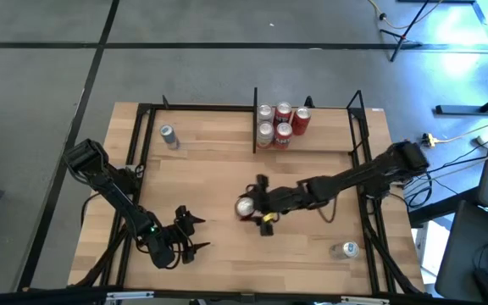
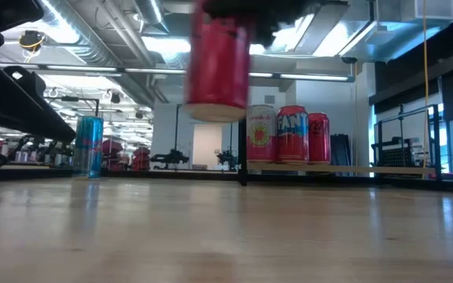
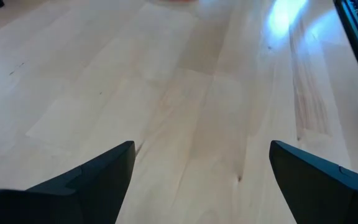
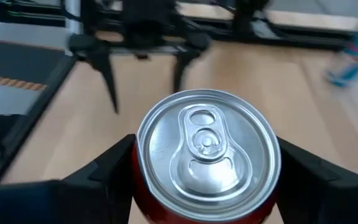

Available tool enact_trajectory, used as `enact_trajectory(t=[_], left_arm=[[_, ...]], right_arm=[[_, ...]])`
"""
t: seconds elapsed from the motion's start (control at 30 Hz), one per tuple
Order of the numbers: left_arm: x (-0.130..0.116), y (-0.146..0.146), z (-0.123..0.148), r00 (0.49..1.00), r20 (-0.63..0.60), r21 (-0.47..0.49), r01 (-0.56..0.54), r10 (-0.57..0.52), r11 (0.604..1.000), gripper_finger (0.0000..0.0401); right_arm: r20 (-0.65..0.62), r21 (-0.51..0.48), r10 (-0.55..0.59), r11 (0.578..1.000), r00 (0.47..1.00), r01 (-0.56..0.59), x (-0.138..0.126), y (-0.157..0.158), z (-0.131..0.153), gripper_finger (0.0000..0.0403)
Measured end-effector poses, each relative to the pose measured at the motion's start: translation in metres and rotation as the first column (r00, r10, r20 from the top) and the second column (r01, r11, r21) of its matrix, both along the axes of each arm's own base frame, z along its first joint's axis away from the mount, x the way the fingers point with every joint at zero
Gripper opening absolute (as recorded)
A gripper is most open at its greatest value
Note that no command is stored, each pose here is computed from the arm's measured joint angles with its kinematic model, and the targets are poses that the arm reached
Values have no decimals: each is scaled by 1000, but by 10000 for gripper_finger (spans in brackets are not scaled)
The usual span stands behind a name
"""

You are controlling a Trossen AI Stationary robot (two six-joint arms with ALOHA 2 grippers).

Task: Place canned beverage on shelf
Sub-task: Put the red black soda can on the shelf aligned with the other red black soda can

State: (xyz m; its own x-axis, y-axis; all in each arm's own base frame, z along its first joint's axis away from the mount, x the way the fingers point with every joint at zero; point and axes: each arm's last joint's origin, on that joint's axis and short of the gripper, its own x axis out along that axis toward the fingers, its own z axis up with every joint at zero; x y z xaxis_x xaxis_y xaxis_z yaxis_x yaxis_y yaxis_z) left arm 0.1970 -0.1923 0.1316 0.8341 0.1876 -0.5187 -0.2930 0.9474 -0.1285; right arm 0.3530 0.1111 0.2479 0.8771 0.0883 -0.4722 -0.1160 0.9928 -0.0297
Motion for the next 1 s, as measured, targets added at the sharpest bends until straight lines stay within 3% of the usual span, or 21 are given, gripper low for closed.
enact_trajectory(t=[0.23,0.5,0.7,1.0], left_arm=[[0,1,0,1000,16,14,-18,18,1000,354],[1,2,1,999,38,39,-39,37,998,354],[2,3,1,998,39,40,-47,46,998,354],[3,4,1,998,39,39,-50,48,998,354]], right_arm=[[10,4,-182,983,983,182,-67,-29,1,267],[-15,24,-429,903,903,429,-136,-79,-3,267],[-39,7,-578,816,815,578,-159,-114,-9,267],[-98,-13,-737,673,669,739,-170,-163,-22,267]])
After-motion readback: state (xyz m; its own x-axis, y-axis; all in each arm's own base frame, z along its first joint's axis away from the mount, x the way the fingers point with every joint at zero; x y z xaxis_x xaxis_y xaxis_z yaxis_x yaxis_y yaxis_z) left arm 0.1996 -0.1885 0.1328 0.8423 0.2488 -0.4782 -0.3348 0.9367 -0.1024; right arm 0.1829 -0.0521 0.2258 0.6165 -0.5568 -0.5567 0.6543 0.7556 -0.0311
